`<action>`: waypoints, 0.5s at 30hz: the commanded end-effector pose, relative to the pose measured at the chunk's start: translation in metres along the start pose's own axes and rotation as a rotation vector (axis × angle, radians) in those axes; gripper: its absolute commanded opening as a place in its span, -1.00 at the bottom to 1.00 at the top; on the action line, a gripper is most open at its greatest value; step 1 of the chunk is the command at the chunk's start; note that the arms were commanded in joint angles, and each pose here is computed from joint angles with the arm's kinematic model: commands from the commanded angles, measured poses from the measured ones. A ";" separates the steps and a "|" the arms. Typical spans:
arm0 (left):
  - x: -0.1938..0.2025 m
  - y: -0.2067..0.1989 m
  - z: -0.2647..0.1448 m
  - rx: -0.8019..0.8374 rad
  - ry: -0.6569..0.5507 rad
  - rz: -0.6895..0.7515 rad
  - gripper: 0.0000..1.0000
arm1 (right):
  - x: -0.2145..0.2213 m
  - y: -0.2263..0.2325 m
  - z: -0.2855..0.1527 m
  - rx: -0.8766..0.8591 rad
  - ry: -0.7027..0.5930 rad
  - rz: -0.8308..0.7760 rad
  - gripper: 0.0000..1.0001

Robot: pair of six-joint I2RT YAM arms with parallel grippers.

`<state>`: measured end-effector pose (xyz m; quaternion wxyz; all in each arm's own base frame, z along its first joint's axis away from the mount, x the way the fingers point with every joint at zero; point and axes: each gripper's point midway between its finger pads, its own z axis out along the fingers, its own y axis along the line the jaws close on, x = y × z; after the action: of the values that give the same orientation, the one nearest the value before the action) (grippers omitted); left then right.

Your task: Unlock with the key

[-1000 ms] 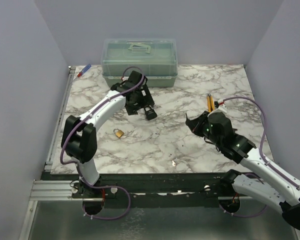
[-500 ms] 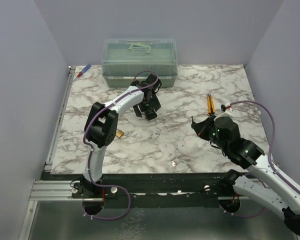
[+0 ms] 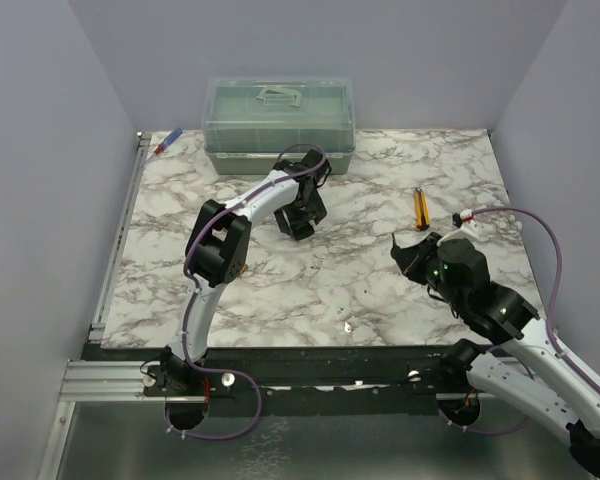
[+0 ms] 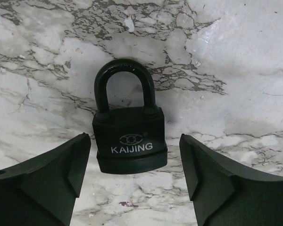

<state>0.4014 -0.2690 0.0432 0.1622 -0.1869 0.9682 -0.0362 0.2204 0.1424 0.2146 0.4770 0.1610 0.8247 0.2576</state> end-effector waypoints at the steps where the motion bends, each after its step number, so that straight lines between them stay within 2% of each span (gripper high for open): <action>1: -0.001 0.003 0.007 -0.042 -0.005 0.018 0.61 | 0.002 -0.016 -0.001 0.058 -0.011 -0.012 -0.99; 7: 0.006 0.007 0.016 -0.063 0.018 0.030 0.51 | 0.003 -0.018 -0.002 0.063 -0.009 -0.010 -0.99; 15: 0.015 0.006 0.024 -0.034 0.051 0.061 0.10 | 0.004 -0.020 -0.003 0.068 -0.010 -0.006 -0.99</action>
<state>0.3995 -0.2668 0.0281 0.1480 -0.1744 0.9733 -0.0193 0.2162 0.1352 0.2087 0.4747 0.1637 0.8297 0.2440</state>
